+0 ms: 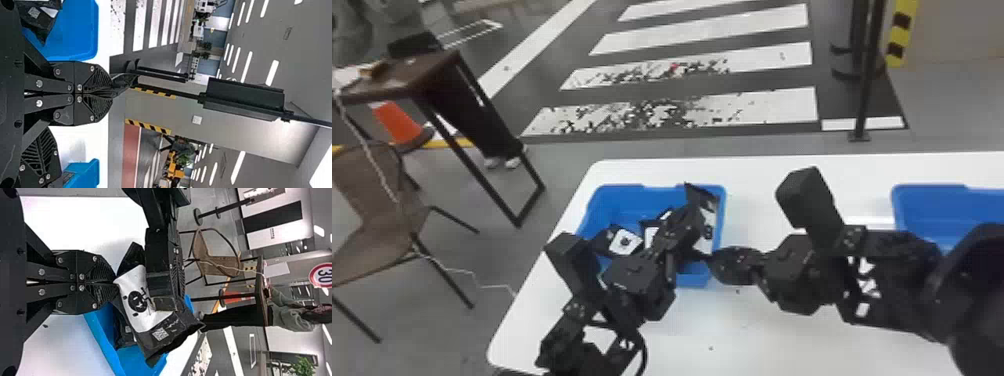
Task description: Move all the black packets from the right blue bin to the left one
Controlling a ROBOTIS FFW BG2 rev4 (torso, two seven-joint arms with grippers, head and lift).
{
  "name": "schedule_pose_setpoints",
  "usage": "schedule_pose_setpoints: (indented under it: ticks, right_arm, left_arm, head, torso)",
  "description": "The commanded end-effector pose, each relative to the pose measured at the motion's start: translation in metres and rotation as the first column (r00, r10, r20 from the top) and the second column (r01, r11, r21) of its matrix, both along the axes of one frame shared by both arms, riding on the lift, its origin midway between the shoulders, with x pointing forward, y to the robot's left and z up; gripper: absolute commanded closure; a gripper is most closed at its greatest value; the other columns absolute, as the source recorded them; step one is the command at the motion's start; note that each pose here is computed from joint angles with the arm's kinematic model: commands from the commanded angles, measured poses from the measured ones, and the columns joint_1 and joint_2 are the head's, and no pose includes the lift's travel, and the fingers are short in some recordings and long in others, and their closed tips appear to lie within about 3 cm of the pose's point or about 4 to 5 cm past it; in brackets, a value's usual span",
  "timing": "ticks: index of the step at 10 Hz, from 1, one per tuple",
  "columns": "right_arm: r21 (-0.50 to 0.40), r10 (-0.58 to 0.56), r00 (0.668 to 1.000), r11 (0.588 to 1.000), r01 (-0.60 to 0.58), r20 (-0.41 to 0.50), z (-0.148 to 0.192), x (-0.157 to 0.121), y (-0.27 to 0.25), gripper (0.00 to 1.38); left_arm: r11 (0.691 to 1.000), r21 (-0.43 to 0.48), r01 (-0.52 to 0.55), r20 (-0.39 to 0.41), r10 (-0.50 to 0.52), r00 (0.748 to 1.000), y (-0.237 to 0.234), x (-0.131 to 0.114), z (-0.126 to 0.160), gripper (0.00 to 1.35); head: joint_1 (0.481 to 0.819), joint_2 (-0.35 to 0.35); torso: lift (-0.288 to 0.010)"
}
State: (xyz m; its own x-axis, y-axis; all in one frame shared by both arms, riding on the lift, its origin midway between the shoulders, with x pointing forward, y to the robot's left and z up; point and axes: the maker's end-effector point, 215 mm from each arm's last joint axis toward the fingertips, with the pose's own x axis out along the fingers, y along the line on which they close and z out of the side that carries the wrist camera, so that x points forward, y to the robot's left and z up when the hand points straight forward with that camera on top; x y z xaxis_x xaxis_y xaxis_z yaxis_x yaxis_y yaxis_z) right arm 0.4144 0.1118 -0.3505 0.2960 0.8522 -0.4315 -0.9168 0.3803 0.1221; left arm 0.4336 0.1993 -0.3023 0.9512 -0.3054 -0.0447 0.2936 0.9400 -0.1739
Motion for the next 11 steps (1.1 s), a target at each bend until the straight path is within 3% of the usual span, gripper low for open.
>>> schedule_pose_setpoints:
  ticks: [1,2,4,5,7,8,9,10,11]
  right_arm:
    - [0.015,-0.001,1.000,1.000,0.001,0.000,0.001,0.003,0.001,1.14]
    - [0.027,0.000,1.000,1.000,0.001,-0.024,-0.002,0.001,0.002,0.98]
    - [0.050,-0.023,0.999,0.998,0.024,-0.025,0.000,0.007,-0.006,0.16]
    - [0.072,-0.056,0.998,0.996,0.058,-0.033,0.004,0.013,-0.017,0.04]
    - [0.119,-0.124,0.992,0.985,0.128,-0.036,0.017,0.025,-0.041,0.14]
    - [0.137,-0.155,0.987,0.978,0.158,-0.034,0.024,0.030,-0.052,0.13]
    - [0.161,-0.186,0.982,0.969,0.188,-0.028,0.032,0.034,-0.065,0.13]
    - [0.203,-0.231,0.973,0.952,0.230,-0.018,0.045,0.040,-0.083,0.13]
    - [0.259,-0.299,0.954,0.922,0.287,0.006,0.061,0.047,-0.108,0.13]
  left_arm:
    - [1.000,-0.020,-0.018,0.027,0.019,0.999,0.004,-0.002,0.009,1.21]
    - [0.999,-0.028,-0.045,0.032,0.046,0.998,0.012,-0.003,0.010,1.21]
    - [0.992,0.043,-0.122,0.083,0.118,0.990,0.039,0.012,0.023,1.21]
    - [0.983,0.084,-0.165,0.105,0.156,0.982,0.055,0.029,0.016,1.21]
    - [0.950,0.182,-0.254,0.150,0.229,0.962,0.085,0.060,-0.004,1.21]
    - [0.917,0.242,-0.317,0.225,0.265,0.938,0.099,0.071,-0.003,1.19]
    - [0.892,0.277,-0.357,0.225,0.301,0.927,0.113,0.074,-0.014,0.79]
    - [0.903,0.243,-0.353,0.170,0.319,0.932,0.122,0.070,-0.032,0.22]
    - [0.918,0.184,-0.351,0.197,0.316,0.928,0.122,0.060,-0.023,0.03]
  head:
    - [0.695,0.350]
    - [0.695,0.350]
    - [0.695,0.350]
    - [0.695,0.350]
    - [0.695,0.350]
    - [0.695,0.350]
    - [0.695,0.350]
    - [0.695,0.350]
    - [0.695,0.350]
  torso:
    - [-0.140]
    - [-0.140]
    - [-0.140]
    - [-0.140]
    - [-0.140]
    - [-0.140]
    - [-0.140]
    - [-0.140]
    - [-0.140]
